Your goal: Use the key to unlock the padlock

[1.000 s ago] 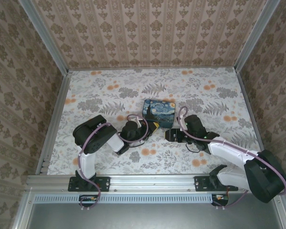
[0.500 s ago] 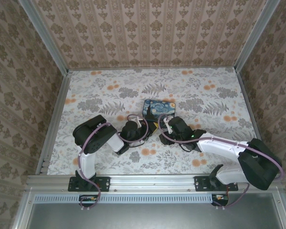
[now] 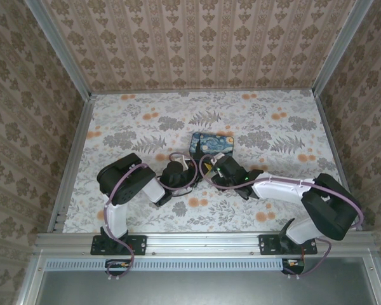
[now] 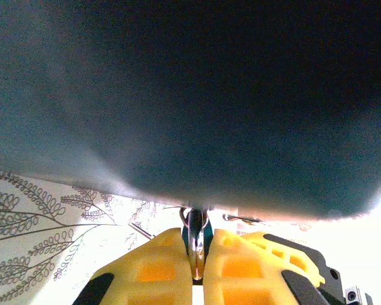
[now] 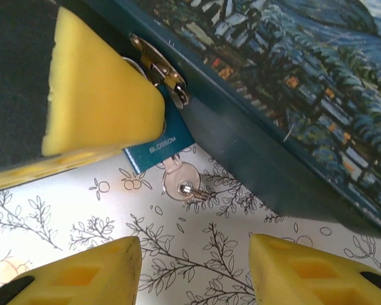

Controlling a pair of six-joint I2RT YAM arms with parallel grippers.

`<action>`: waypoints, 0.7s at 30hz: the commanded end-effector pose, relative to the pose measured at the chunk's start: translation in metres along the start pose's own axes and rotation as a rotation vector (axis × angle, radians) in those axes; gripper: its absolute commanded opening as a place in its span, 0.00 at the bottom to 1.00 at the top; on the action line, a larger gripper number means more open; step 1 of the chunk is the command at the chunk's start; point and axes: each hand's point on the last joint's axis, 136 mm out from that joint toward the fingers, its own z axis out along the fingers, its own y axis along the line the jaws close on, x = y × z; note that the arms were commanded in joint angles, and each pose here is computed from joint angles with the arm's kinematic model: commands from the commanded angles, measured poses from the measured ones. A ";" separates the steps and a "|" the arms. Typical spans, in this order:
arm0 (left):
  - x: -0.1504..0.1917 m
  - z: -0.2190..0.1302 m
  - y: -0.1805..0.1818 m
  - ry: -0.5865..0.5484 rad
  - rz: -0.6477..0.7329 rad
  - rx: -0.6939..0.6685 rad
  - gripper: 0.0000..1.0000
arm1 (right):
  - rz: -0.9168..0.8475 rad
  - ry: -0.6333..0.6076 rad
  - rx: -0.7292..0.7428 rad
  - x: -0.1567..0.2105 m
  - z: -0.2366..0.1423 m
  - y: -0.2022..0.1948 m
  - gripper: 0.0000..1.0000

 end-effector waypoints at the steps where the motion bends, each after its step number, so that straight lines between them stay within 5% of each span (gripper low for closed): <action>1: 0.002 -0.002 -0.006 0.015 0.012 0.032 0.00 | -0.046 -0.014 0.038 -0.011 0.003 -0.001 0.48; 14: 0.004 -0.003 -0.003 0.018 0.010 0.023 0.00 | -0.053 -0.026 0.066 -0.029 0.015 0.002 0.38; 21: 0.007 -0.003 -0.001 0.023 0.011 0.017 0.00 | -0.044 -0.036 0.032 -0.042 0.020 0.009 0.16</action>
